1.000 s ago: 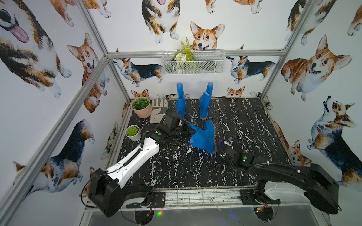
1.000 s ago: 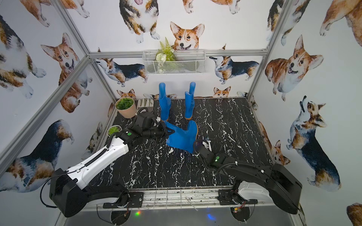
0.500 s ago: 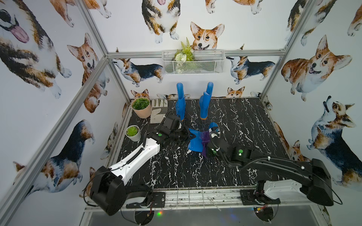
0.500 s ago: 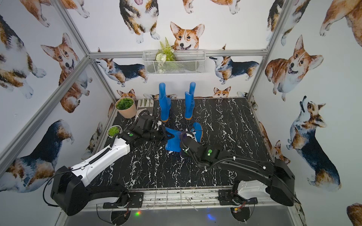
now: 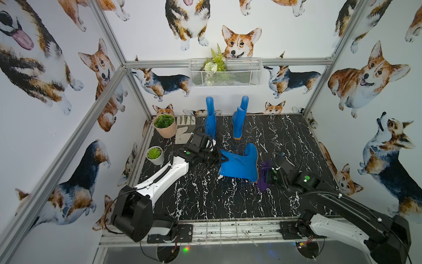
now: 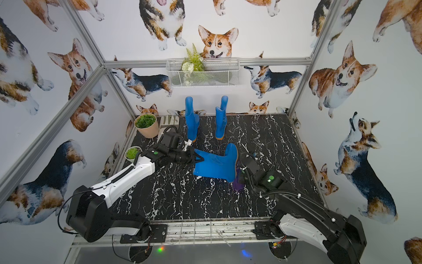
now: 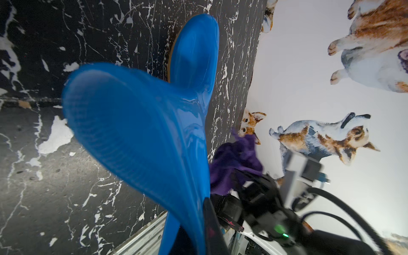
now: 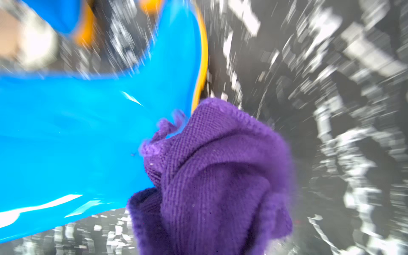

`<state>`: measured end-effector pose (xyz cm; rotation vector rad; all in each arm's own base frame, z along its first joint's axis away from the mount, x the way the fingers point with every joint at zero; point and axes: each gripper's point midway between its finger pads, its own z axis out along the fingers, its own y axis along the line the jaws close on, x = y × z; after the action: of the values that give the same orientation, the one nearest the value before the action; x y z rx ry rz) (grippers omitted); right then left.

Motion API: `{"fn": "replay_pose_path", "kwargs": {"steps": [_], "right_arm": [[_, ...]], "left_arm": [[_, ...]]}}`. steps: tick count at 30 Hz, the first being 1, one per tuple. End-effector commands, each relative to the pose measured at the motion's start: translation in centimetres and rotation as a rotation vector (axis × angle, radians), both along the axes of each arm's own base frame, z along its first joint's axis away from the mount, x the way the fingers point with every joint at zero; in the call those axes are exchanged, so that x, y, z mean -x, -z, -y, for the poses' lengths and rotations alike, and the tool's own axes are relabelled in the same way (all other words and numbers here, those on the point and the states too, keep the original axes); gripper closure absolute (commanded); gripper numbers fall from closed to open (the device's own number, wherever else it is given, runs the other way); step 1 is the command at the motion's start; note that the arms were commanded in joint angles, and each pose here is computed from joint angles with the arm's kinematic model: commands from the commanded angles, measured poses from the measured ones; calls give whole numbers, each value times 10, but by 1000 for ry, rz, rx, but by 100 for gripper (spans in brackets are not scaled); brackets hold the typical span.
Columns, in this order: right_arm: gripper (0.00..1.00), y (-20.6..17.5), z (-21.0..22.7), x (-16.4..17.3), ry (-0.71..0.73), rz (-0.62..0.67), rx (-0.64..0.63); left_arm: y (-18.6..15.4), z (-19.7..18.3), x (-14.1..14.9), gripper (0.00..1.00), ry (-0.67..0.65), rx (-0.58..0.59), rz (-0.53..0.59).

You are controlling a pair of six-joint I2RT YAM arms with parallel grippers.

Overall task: Wipe the rubber boots with a cloth
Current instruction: Wipe the dirt off the rubber boot.

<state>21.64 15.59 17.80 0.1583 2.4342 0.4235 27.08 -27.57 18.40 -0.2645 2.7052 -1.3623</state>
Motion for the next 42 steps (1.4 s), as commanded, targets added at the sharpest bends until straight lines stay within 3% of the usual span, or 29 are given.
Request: {"fn": "replay_pose_path", "kwargs": {"steps": [1,5,10,16,20,25,31,35,39,42], "right_arm": [[100,-53,13,-8,-15,103,85],[100,-82,-33,-28,-223,103,122],[100,-45,-101,-34,-565,-103,161],[100,5,-132,-32,-769,-292,208],[100,42,-124,-50,-755,-355,290],[100,70,-103,-78,-697,-409,295],[100,75,-37,-114,-510,-448,403],[100,51,4,-142,-335,-370,498],[100,19,-19,-140,-326,-265,422],[100,6,-75,-116,-457,-195,373]], "left_arm": [[3,4,22,100,204,-45,44],[5,-7,33,100,296,-128,89],[11,-21,42,100,348,-202,131],[21,-36,52,100,423,-288,154],[42,-53,54,100,455,-407,135],[50,-60,60,100,500,-442,120],[52,-64,57,100,483,-472,119],[54,-59,53,100,459,-452,117],[54,-55,51,100,447,-431,118],[54,-53,48,100,438,-427,118]]}}
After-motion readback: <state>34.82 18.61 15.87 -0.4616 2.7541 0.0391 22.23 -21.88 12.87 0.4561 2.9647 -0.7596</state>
